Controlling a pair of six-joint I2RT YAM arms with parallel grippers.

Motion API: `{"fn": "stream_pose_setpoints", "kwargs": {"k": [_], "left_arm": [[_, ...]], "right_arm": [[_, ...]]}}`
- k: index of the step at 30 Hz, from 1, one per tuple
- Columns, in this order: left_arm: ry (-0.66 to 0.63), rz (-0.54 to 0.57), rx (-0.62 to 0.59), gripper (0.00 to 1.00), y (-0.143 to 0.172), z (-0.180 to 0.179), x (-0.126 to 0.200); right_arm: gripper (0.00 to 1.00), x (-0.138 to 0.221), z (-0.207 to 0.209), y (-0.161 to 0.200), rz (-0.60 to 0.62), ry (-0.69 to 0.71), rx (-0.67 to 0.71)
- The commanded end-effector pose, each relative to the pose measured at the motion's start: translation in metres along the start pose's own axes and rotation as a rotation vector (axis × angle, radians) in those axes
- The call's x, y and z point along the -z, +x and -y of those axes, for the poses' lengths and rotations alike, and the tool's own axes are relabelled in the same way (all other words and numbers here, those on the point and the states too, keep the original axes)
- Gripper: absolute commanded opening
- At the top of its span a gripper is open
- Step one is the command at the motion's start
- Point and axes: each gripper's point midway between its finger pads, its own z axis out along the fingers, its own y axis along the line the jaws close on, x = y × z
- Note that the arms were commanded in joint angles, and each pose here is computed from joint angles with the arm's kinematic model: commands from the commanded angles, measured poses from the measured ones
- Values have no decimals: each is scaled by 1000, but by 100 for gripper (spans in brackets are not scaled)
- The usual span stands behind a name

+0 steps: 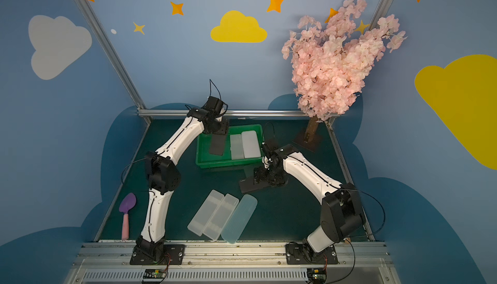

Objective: Put the pencil case into the storage box
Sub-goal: Place the pencil case at the storage box.

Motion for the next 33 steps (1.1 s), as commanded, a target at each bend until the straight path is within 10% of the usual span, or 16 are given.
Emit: {"fn": "stream_pose_setpoints", "kwargs": {"k": [1, 33], "left_arm": [[-19, 53, 27, 61, -22, -5, 7], [-90, -322, 143, 67, 92, -33, -96]], "right_arm": [[88, 6, -6, -14, 47, -19, 11], [88, -15, -2, -12, -8, -27, -13]]}}
